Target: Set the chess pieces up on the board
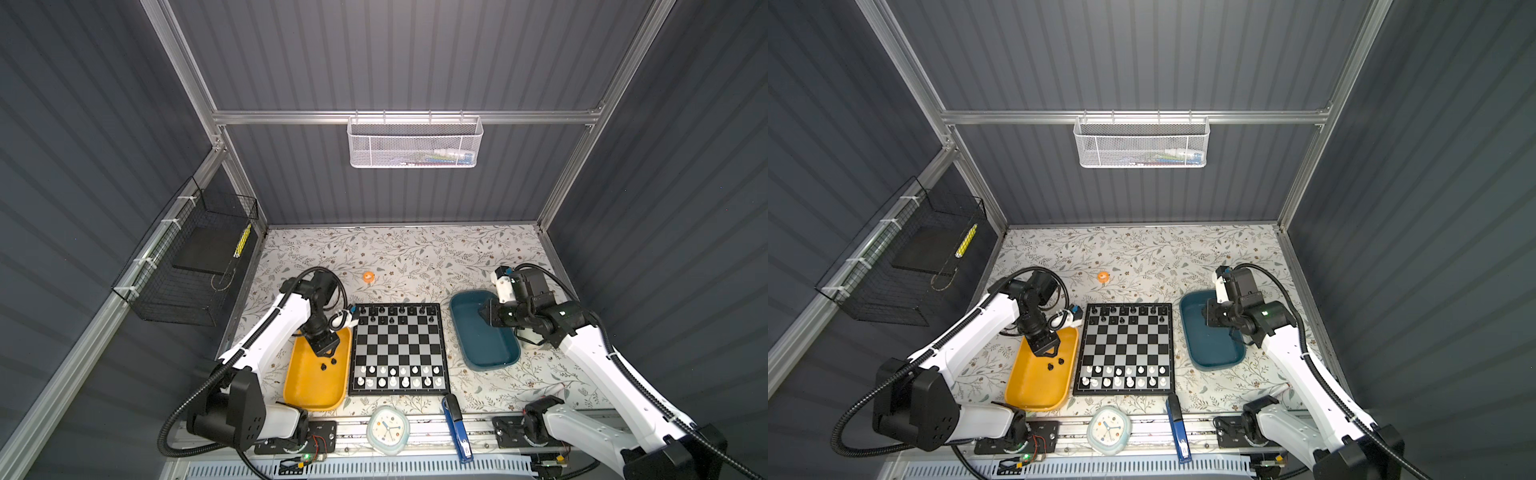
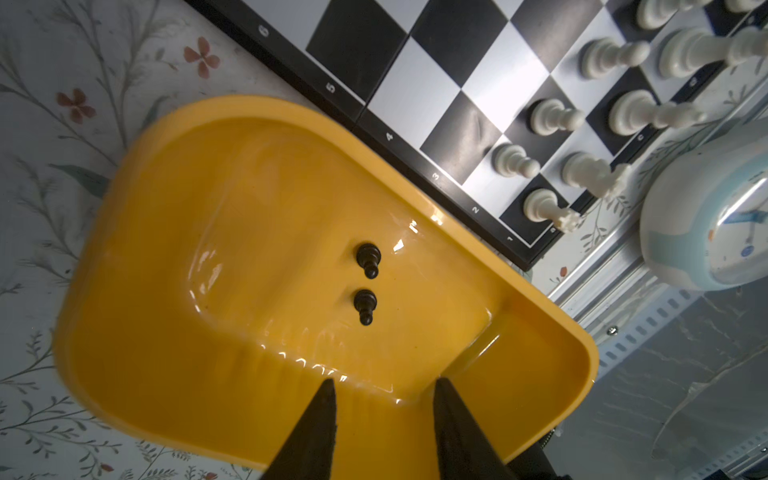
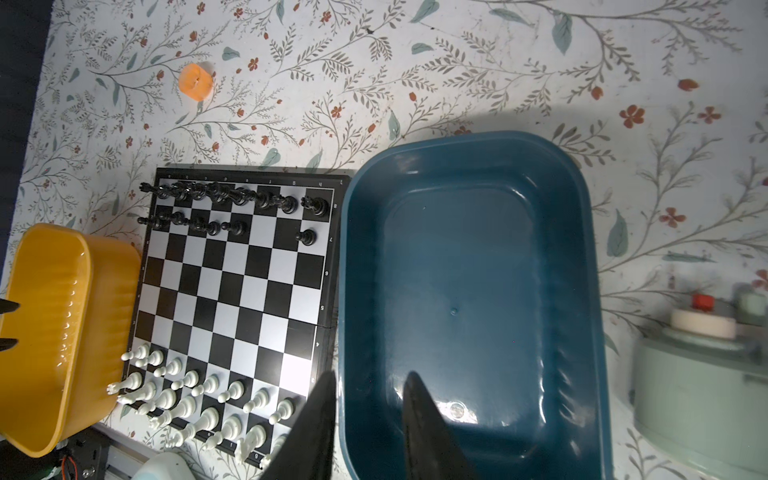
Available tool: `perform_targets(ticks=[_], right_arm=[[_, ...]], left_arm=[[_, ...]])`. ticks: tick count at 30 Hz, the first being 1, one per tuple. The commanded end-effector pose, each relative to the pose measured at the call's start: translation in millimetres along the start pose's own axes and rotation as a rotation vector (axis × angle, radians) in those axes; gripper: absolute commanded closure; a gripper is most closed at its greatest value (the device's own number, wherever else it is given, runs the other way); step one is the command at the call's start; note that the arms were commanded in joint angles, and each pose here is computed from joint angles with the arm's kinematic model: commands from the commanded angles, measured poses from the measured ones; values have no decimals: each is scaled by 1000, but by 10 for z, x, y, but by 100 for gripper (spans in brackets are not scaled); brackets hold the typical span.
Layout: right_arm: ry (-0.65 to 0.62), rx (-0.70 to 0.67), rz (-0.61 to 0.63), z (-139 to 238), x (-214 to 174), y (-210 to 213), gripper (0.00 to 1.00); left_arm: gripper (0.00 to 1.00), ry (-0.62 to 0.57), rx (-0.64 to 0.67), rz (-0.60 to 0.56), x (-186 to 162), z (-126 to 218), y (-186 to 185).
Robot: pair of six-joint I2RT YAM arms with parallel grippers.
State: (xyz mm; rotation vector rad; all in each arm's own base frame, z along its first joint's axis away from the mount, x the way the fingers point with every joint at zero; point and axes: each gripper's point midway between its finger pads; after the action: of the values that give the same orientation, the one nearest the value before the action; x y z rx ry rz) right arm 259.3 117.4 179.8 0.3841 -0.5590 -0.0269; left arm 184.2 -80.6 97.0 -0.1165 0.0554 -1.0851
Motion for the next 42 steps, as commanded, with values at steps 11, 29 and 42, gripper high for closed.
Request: perform_targets(ticks=[11,29,42], right_arm=[[27,71,12,-59,-42,104,70],[35,74,4,-94,-81,95,69],[32,76,-1,-100,-91,91,69]], left_arm=[[60,-61,10,-15,129,-252,92],[66,-66,-14,-11,107,-497,55],[69,-40,-20,-17,46,-598,42]])
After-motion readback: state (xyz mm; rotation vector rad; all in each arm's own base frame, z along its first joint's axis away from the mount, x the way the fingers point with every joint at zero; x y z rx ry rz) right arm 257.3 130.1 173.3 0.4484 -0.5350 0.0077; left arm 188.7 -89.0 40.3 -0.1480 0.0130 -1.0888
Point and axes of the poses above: each gripper's point midway between its finger pads, its own z axis back along the fingers, its own y axis along the line the jaws close on, x = y × z, and after that the axes turned 5 degrees about -z, right-handed
